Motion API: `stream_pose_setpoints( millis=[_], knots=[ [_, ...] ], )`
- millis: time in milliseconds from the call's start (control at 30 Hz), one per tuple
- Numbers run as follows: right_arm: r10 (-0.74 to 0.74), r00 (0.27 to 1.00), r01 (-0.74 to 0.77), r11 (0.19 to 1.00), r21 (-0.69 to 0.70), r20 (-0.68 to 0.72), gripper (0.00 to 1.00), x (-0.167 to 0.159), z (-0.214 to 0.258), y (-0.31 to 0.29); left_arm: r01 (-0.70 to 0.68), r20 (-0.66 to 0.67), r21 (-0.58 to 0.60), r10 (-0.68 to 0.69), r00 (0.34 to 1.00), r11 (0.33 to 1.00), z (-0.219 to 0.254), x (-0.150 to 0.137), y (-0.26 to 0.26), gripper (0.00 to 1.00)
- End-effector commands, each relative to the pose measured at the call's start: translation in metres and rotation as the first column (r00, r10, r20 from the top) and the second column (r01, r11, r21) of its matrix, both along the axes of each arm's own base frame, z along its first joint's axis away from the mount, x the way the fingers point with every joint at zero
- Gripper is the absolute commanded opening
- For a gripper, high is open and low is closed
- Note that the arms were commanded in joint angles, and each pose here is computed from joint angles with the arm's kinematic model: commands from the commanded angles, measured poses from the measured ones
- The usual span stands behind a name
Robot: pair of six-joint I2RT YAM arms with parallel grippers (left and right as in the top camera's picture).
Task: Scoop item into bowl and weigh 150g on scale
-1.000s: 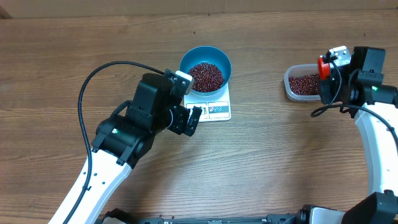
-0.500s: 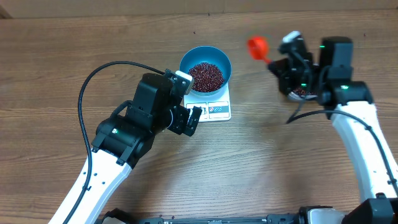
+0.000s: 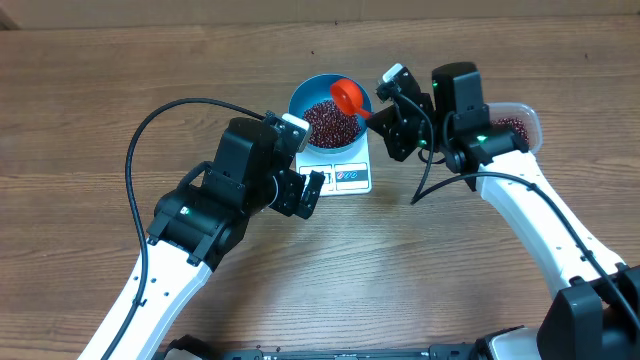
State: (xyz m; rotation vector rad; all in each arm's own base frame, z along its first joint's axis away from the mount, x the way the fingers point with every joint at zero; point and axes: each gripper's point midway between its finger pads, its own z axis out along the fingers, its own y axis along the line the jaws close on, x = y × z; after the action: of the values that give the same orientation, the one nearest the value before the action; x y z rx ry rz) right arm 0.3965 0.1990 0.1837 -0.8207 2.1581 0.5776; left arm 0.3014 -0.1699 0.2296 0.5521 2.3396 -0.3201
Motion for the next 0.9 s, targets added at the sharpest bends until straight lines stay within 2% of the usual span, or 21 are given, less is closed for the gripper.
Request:
stream_pose_setpoints(
  millis=[0, 367, 633, 867],
  knots=[
    [-0.119, 0.991, 0.122, 0.992, 0.036, -0.066, 0.03, 0.007, 0.015, -0.004, 0.017, -0.007, 0.014, -0.016, 1.000, 1.000, -0.005, -0.001, 0.001, 1.00],
    [-0.143, 0.976, 0.134, 0.989, -0.062, -0.166, 0.03, 0.002, 0.056, -0.013, 0.017, -0.007, 0.014, -0.016, 1.000, 1.000, -0.005, -0.001, 0.001, 1.00],
    [-0.134, 0.950, 0.104, 0.987, -0.119, -0.283, 0.03, 0.009, 0.010, -0.006, 0.017, -0.007, 0.014, -0.016, 1.000, 1.000, -0.005, -0.001, 0.001, 0.99],
    [-0.095, 0.962, 0.064, 0.990, -0.126, -0.256, 0.03, 0.017, -0.001, 0.010, 0.017, -0.007, 0.014, -0.016, 1.000, 1.000, -0.005, -0.001, 0.001, 1.00]
  ],
)
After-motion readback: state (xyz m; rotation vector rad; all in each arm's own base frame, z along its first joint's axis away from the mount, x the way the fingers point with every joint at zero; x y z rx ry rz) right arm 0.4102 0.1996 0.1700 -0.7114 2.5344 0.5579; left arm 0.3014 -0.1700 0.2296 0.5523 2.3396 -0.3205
